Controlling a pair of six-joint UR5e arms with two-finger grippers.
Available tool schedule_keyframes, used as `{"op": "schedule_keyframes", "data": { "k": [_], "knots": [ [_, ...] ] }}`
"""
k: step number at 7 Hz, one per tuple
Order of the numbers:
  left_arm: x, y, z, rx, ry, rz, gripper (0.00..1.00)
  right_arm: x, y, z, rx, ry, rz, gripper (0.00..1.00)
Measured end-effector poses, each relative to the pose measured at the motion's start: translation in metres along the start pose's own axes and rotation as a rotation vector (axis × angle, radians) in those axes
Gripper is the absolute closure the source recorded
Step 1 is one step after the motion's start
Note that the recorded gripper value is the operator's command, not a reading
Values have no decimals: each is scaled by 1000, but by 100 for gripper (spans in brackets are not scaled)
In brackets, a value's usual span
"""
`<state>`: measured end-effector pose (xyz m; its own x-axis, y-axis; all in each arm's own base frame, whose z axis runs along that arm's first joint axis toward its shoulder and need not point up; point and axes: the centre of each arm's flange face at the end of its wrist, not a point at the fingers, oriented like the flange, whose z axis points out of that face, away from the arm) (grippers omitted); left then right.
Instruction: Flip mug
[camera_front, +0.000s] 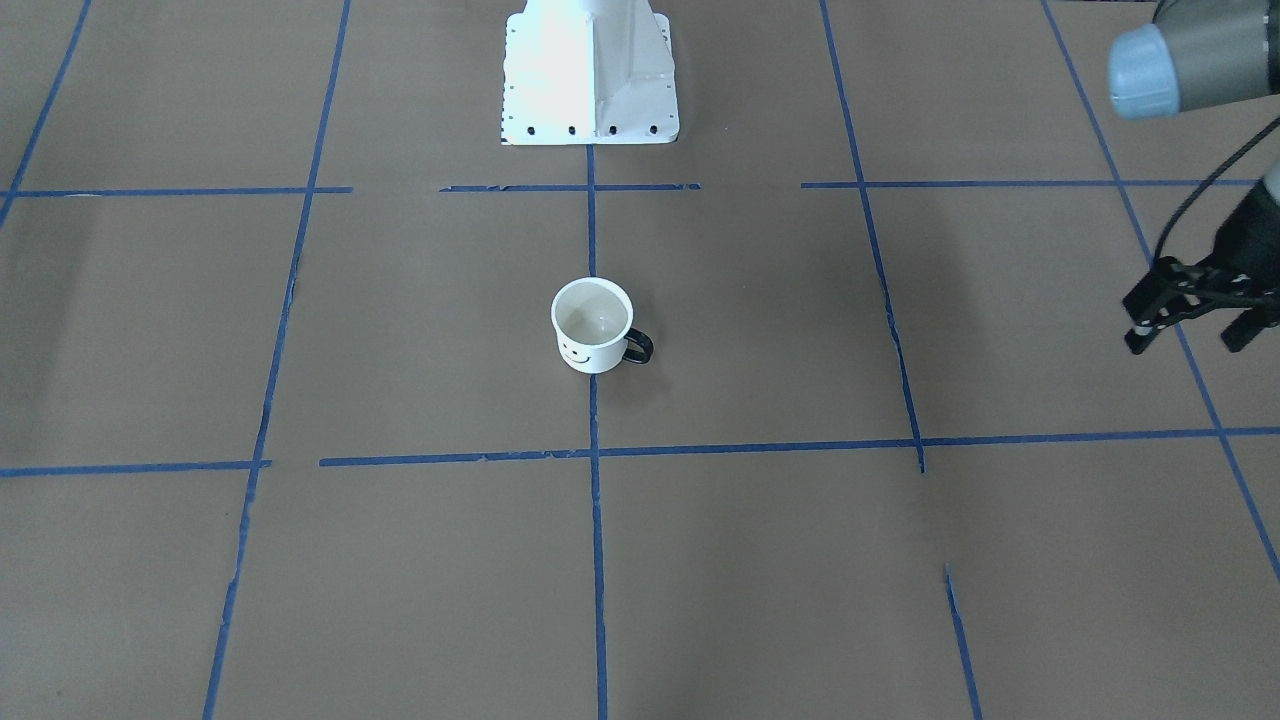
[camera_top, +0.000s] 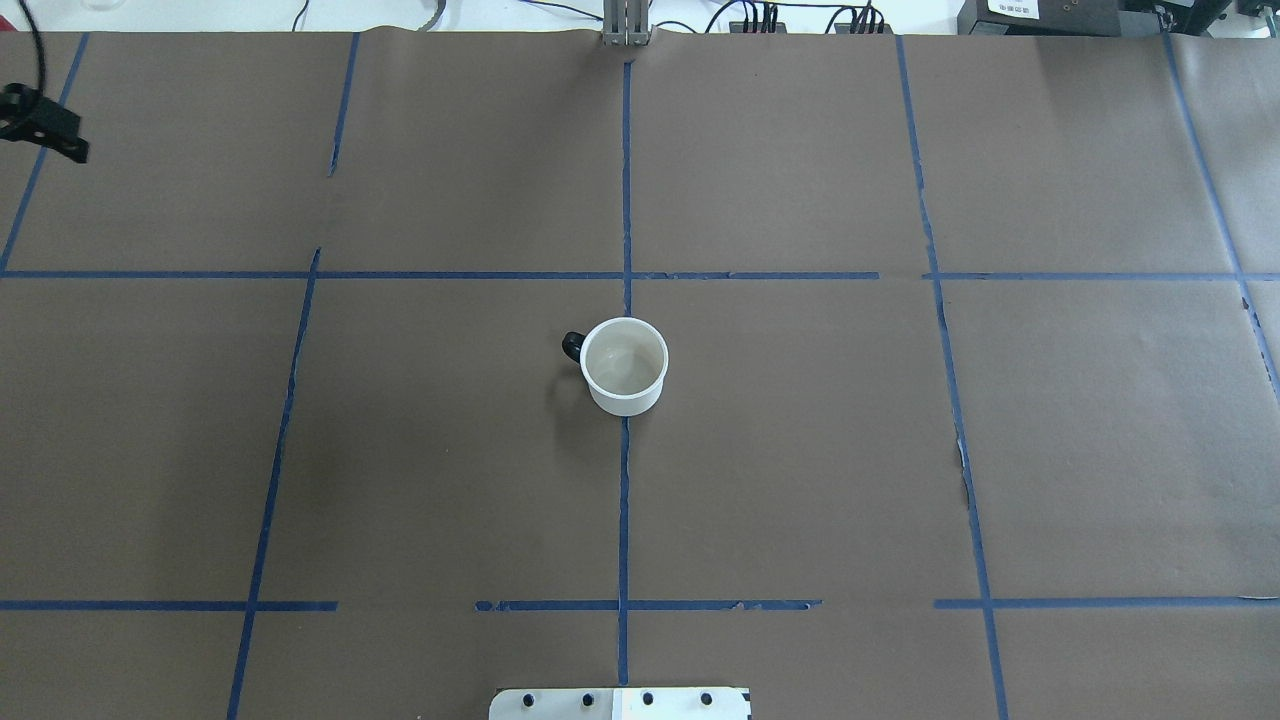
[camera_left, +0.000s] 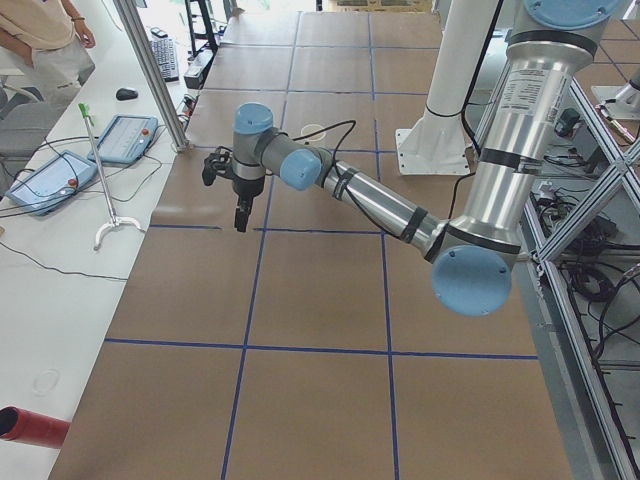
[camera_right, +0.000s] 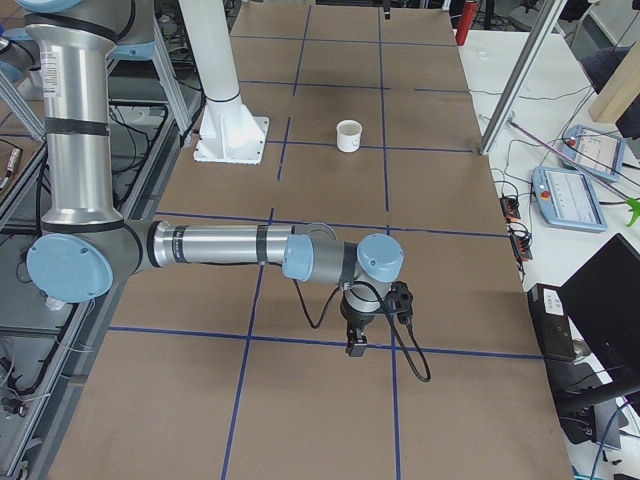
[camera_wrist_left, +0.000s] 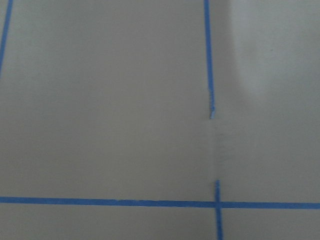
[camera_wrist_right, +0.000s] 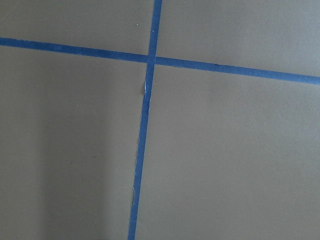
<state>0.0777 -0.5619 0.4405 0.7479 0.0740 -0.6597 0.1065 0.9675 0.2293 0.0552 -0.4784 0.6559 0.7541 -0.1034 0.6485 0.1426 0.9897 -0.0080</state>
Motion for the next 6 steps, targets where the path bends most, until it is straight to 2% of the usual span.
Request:
{"op": "schedule_keyframes", "data": {
  "k": [3, 5, 6],
  "knots": [
    [-193, 46, 10, 20, -58, 98, 0, 0, 0, 0, 0, 0, 0, 0],
    [-254, 74, 6, 11, -27, 119, 0, 0, 0, 0, 0, 0, 0, 0],
    [-263, 79, 6, 1, 7, 52, 0, 0, 0, 0, 1, 0, 0, 0]
  ]
}}
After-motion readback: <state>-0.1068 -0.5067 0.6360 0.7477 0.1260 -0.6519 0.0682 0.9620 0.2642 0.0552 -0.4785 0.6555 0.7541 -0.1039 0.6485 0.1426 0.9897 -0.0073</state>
